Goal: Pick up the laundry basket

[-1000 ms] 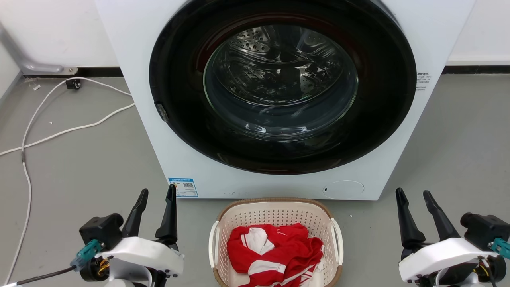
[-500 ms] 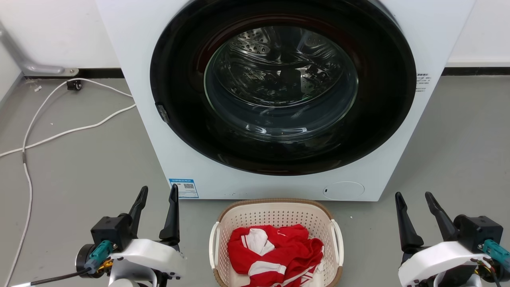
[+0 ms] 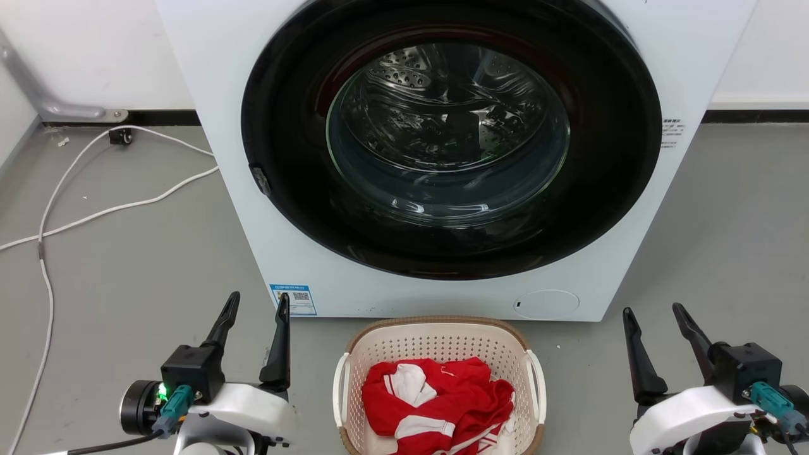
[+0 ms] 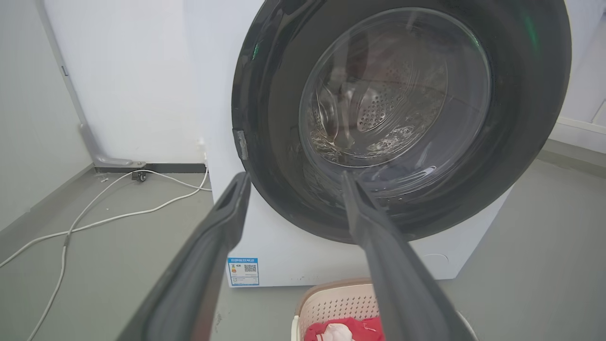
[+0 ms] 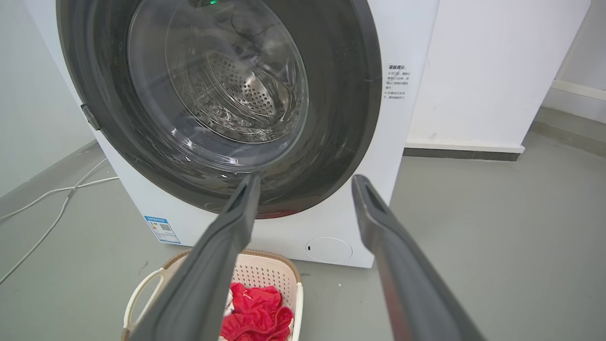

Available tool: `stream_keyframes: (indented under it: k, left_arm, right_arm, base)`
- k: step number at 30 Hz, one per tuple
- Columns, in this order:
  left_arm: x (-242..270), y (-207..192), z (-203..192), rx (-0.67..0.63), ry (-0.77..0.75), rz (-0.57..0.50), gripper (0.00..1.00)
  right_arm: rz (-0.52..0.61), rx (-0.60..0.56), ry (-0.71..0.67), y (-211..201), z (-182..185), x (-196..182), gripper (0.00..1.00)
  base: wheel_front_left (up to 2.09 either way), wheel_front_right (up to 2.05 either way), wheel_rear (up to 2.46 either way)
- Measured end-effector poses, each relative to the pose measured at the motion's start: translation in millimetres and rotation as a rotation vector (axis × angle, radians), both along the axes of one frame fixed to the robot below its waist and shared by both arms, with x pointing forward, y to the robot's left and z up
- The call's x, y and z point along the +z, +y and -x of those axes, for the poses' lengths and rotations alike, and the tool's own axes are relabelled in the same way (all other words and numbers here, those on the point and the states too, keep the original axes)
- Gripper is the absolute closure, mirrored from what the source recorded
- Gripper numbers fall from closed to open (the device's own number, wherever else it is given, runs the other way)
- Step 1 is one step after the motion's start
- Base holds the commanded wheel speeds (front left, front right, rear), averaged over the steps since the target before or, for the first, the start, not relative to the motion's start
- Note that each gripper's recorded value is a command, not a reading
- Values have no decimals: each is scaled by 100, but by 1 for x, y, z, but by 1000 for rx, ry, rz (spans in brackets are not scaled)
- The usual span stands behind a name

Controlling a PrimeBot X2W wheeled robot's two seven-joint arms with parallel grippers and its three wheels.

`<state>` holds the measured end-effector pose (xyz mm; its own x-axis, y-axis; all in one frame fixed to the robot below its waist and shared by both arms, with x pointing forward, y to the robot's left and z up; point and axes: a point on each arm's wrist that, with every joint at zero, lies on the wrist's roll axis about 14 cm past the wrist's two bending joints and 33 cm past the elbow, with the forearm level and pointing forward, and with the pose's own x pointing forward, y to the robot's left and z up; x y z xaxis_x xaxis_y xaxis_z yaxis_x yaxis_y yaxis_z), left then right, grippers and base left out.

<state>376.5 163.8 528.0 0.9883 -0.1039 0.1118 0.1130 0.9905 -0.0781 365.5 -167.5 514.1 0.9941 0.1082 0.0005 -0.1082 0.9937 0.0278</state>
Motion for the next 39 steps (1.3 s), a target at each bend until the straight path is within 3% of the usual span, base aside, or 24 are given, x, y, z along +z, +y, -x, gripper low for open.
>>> stream_keyframes:
  k: [24, 39]
  left_arm:
    - [2, -5, 3, -7, -45, -115, 0]
    - [-4, -1, 2, 5, -27, -89, 0]
  right_arm:
    - [140, 0, -36, -2, 2, 3, 0]
    - [126, -4, -17, -4, 2, -3, 0]
  base:
    - [0, 0, 0]
    - [0, 0, 0]
